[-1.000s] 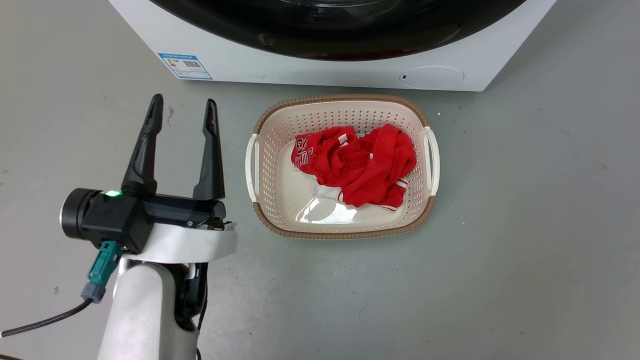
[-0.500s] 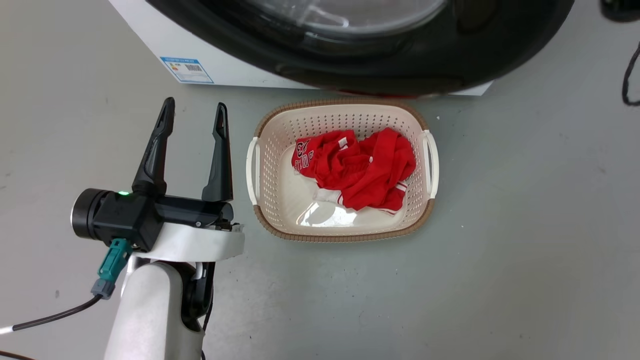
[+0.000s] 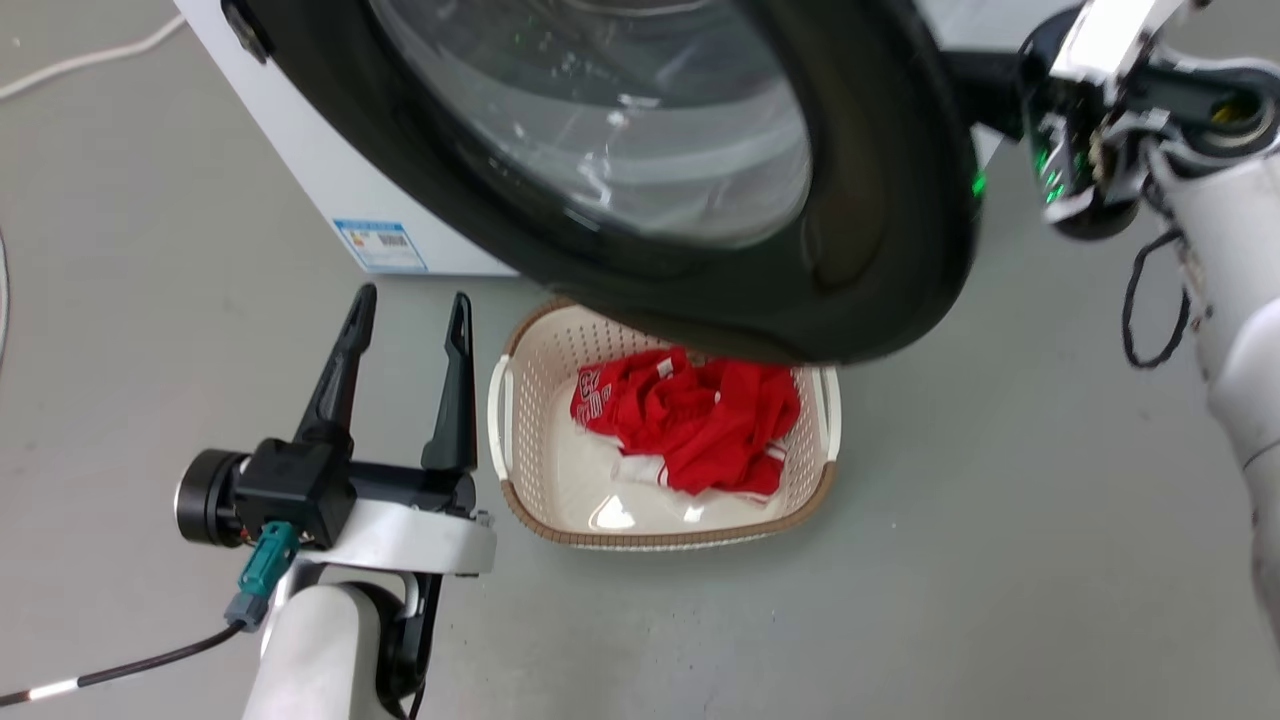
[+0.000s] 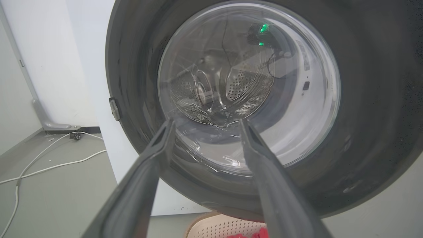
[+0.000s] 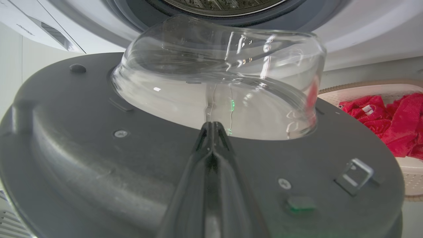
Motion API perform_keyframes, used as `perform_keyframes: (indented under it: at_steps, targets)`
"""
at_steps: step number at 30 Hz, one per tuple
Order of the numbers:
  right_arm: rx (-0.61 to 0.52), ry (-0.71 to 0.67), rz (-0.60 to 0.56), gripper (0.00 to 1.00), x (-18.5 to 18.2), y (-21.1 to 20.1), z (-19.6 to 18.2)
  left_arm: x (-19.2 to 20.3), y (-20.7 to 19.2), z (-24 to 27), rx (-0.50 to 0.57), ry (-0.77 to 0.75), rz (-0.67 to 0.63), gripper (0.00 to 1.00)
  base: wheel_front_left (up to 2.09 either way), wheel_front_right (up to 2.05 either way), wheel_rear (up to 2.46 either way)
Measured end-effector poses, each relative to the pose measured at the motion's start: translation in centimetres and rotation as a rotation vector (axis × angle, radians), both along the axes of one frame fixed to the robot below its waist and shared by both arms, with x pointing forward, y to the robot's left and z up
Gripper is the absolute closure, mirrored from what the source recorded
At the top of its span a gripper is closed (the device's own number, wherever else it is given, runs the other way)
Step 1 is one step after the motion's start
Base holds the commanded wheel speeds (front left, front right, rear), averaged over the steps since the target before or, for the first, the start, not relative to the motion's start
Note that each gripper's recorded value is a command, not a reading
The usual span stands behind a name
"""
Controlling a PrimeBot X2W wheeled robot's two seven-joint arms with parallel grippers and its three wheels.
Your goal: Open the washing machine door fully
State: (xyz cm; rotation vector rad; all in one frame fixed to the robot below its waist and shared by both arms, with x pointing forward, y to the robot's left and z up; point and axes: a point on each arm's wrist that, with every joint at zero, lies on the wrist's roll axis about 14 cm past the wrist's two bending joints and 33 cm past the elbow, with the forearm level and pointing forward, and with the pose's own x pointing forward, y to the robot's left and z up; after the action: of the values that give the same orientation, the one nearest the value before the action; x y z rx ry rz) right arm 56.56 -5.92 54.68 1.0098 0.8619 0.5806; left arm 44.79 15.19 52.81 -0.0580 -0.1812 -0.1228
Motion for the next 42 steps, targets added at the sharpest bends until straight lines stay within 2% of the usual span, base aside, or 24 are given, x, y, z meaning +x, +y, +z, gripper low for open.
perform_keyframes:
  at_steps: [19, 26, 30, 33, 36, 42]
  targets:
    - [0.081, -0.023, 0.402, 1.00, -13.5, 8.1, 0.7, -4.6, -0.5, 2.2, -0.009, -0.036, -0.012, 0.00, 0.00, 0.00, 0.00]
    - [0.106, -0.034, 0.527, 1.00, -16.9, 11.1, 0.6, -5.5, 0.0, 2.5, -0.015, -0.042, 0.005, 0.00, 0.00, 0.00, 0.00]
    - [0.117, -0.036, 0.549, 1.00, -17.8, 11.8, 0.5, -5.8, 0.1, 2.5, -0.018, -0.041, 0.008, 0.00, 0.00, 0.00, 0.00]
    - [0.133, -0.042, 0.536, 1.00, -17.9, 12.0, 0.5, -5.8, 0.1, 2.5, -0.020, -0.040, 0.011, 0.00, 0.00, 0.00, 0.00]
    - [0.162, -0.081, 0.462, 1.00, -17.1, 11.8, 1.1, -5.7, 0.0, 2.4, -0.021, -0.039, 0.010, 0.00, 0.00, 0.00, 0.00]
    - [0.223, -0.190, 0.137, 1.00, -13.5, 8.0, 2.2, -5.8, 0.1, 2.5, -0.024, -0.040, 0.015, 0.00, 0.00, 0.00, 0.00]
